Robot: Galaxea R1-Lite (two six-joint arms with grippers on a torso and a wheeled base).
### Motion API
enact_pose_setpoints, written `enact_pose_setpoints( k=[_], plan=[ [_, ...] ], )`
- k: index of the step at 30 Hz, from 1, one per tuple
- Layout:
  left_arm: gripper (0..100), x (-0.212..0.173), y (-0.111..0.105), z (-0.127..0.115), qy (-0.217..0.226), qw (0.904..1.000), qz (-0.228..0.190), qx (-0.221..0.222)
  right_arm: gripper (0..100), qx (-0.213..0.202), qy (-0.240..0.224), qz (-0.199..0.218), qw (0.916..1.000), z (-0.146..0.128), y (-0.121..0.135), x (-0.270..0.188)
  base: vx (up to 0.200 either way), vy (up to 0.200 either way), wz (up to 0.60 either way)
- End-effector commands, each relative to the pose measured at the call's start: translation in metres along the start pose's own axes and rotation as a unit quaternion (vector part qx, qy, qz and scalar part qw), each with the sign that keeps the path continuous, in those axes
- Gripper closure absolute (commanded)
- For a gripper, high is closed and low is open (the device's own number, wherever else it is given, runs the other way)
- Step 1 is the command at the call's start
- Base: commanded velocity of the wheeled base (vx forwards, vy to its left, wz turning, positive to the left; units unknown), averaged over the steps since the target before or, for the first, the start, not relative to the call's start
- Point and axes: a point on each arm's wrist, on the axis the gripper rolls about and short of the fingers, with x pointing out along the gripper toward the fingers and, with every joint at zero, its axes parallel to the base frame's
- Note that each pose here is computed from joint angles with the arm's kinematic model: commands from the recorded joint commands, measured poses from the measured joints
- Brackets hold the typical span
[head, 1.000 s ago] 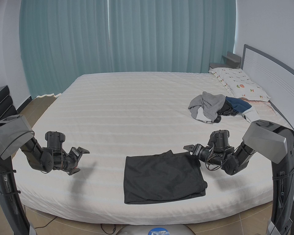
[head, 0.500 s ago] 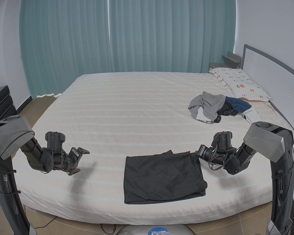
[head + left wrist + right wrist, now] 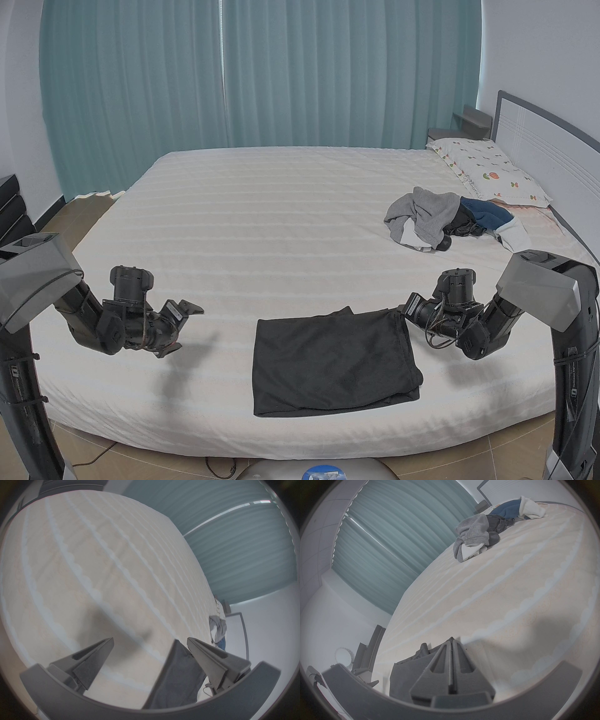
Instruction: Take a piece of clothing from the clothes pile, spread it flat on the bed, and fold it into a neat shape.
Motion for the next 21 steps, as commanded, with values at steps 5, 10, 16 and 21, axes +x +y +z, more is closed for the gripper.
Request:
enact_pose_setpoints(
  k=[5,10,16,21],
  plan=[
    [0,0.025,-0.056,-0.063,0.035,0.9952,-0.039,0.082,100,0.04,0.001,0.011,0.9991,-0.008,-0.002,-0.004,0.0,0.0,0.0],
    [0,0.061,-0.073,-0.086,0.046,0.9917,-0.054,0.107,100,0.042,0.01,0.029,0.9987,-0.015,-0.002,-0.007,0.0,0.0,0.0],
    [0,0.085,-0.079,-0.097,0.026,0.9911,-0.047,0.122,100,0.052,-0.002,0.043,0.9977,-0.016,-0.003,-0.01,0.0,0.0,0.0],
    [0,0.087,-0.079,-0.103,0.028,0.9903,-0.047,0.128,100,0.06,0.004,0.055,0.9967,-0.017,-0.002,-0.011,0.0,0.0,0.0]
  ],
)
